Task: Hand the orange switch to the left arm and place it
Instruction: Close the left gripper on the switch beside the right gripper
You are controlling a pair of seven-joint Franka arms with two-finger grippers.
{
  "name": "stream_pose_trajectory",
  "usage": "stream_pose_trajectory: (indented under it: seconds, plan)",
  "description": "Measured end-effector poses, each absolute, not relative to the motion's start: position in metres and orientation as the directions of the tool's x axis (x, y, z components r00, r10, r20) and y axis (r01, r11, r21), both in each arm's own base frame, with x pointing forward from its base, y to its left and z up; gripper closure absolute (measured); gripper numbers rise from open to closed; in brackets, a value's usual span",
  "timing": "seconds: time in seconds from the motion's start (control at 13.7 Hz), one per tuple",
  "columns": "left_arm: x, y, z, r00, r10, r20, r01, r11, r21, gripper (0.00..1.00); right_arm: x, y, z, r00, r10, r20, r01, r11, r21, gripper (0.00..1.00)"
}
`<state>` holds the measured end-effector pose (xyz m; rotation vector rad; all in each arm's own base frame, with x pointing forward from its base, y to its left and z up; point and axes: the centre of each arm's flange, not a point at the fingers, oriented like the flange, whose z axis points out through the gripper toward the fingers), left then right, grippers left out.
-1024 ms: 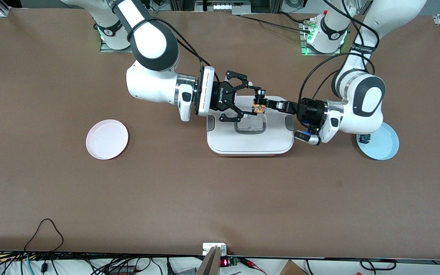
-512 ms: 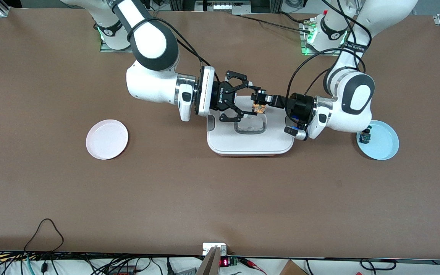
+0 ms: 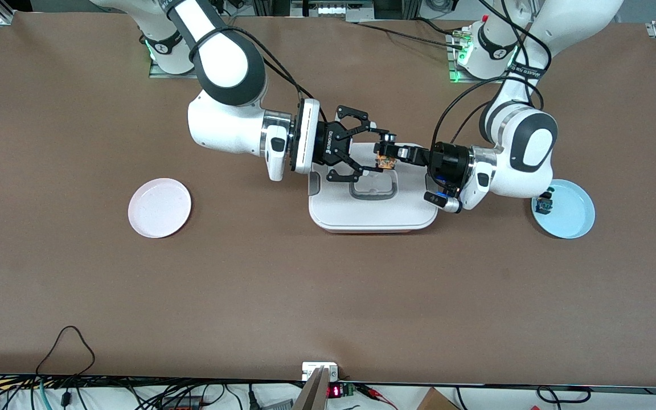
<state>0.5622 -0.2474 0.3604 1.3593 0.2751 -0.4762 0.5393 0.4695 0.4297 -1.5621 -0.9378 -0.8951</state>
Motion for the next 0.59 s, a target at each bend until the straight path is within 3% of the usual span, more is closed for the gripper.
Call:
stream_pose_trajectory:
  seconds: [0.37,0.51,0.59]
  plan:
    - [0.5640,-0.2460,0.3529,0.880,-0.151,-0.451,0.471,0.138,0.872,0.00,0.5394,0.4694,0.4297,0.411,0.118,0.904,0.908,-0.136,-0.396,0.29]
    - [0.5641,-0.2459,0.3530,0.888,-0.147,-0.436,0.455,0.141,0.879,0.05,0.5394,0.4693,0.4297,0.412,0.118,0.904,0.908,-0.136,-0.396,0.29]
    - [0.5642,-0.2460,0.3531,0.897,-0.144,-0.417,0.436,0.144,0.888,0.15,0.5395,0.4693,0.4297,0.412,0.118,0.904,0.908,-0.136,-0.396,0.29]
